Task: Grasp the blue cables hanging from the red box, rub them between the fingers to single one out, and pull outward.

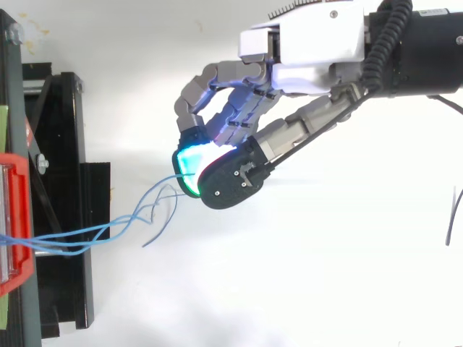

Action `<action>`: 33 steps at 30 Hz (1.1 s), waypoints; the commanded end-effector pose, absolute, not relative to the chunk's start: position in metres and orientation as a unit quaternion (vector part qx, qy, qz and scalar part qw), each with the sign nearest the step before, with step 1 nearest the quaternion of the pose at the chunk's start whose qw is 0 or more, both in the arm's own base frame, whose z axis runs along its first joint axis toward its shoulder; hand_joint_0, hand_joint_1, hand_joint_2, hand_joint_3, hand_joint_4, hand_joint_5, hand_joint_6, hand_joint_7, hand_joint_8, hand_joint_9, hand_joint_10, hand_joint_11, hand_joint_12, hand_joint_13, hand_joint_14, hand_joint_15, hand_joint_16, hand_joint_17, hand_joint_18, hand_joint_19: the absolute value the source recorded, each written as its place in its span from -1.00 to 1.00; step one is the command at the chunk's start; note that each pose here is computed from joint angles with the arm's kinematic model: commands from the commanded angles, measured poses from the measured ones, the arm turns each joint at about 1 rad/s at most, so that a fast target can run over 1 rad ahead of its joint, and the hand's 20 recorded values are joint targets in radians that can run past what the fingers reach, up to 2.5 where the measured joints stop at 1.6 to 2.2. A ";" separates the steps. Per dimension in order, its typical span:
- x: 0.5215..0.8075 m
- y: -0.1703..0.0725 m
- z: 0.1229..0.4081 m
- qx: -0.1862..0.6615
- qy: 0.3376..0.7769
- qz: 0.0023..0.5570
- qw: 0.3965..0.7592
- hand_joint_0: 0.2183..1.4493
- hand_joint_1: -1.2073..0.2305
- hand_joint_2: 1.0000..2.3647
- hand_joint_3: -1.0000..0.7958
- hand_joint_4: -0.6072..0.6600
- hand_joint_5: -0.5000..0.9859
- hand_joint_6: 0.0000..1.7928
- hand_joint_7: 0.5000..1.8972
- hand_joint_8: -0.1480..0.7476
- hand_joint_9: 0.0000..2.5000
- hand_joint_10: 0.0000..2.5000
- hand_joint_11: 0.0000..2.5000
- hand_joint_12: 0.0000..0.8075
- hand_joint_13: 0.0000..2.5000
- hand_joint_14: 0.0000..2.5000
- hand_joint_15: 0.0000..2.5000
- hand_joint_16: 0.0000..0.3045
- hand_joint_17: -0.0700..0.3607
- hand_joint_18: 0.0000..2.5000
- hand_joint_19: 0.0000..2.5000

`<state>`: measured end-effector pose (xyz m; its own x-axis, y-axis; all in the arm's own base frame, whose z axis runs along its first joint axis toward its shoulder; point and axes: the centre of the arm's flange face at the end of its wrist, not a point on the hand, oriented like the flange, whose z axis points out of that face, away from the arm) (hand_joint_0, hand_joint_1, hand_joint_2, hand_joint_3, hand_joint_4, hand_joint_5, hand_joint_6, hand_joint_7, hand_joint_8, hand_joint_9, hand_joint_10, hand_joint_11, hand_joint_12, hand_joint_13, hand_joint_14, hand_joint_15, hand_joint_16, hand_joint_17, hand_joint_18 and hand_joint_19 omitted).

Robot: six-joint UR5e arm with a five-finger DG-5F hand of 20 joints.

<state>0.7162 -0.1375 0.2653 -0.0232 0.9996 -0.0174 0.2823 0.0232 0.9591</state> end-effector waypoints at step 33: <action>0.718 -0.137 0.266 0.553 0.573 0.428 0.428 -0.40 -0.42 -0.98 0.06 -0.05 -0.46 -0.04 -0.13 -0.16 -0.32 -0.99 -0.78 0.00 -0.36 -0.99 -0.62 -0.67 -0.15 -0.39 -0.56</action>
